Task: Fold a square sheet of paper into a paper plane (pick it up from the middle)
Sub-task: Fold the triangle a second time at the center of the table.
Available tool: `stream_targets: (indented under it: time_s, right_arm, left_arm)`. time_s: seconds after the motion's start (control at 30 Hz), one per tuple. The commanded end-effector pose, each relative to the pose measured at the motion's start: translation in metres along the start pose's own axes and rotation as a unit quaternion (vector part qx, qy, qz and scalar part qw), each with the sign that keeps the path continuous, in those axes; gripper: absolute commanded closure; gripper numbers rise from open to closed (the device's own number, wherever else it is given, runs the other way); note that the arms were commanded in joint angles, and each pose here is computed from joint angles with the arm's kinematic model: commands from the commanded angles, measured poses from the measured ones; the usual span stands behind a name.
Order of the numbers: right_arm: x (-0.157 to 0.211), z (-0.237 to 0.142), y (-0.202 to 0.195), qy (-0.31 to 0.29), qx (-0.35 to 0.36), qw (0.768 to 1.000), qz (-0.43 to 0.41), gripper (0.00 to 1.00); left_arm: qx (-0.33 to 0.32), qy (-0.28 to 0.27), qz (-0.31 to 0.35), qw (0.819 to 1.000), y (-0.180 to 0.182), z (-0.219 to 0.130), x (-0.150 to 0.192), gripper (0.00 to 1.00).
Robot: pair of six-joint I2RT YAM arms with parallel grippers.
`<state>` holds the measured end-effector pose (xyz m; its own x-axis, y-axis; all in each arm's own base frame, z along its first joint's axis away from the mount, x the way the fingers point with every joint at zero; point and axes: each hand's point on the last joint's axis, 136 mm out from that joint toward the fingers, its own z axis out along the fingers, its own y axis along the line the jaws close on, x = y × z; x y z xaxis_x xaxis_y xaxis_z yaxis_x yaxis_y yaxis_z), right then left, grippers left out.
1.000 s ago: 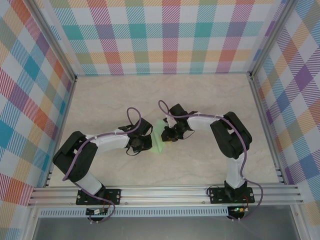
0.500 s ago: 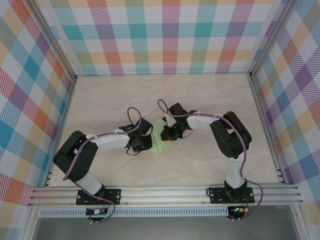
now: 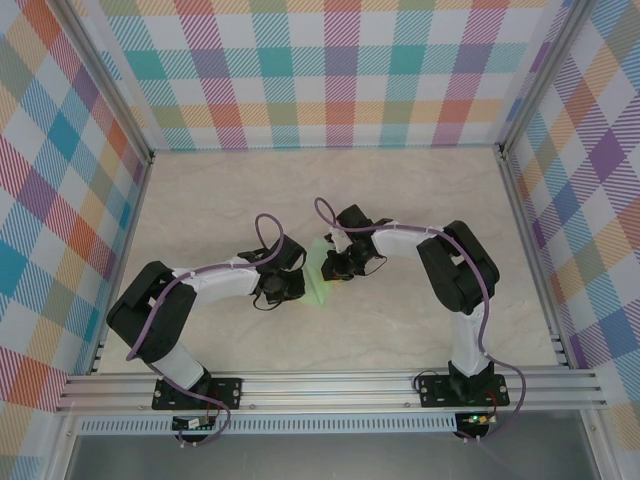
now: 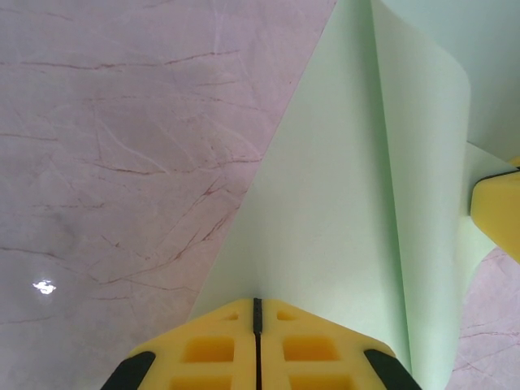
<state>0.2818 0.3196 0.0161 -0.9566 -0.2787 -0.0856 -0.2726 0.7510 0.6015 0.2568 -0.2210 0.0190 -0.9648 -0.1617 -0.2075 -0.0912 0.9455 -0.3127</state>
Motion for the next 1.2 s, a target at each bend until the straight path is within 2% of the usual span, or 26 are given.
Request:
stream_targets:
  time_s: [0.0,0.37,0.67,0.93,1.17]
  right_arm:
    - [0.008,0.006,-0.013,0.013,0.026,1.000,0.002,0.87]
    - [0.006,-0.002,-0.003,0.005,0.013,1.000,-0.005,0.91]
    - [0.010,0.006,-0.016,0.014,0.032,0.999,0.005,0.91]
    - [0.016,0.006,-0.022,0.018,0.043,0.999,0.005,0.93]
    - [0.016,0.008,-0.024,0.018,0.044,0.999,0.009,0.95]
  left_arm:
    - [-0.009,0.013,0.004,1.000,0.002,0.001,0.001,0.93]
    - [-0.016,0.017,0.003,1.000,0.007,0.003,0.004,0.93]
    - [0.004,0.009,0.002,1.000,-0.005,-0.006,-0.002,0.92]
    - [0.071,-0.030,-0.020,0.997,-0.035,-0.037,-0.034,0.86]
    - [0.166,-0.030,-0.063,0.984,-0.060,-0.033,-0.062,0.84]
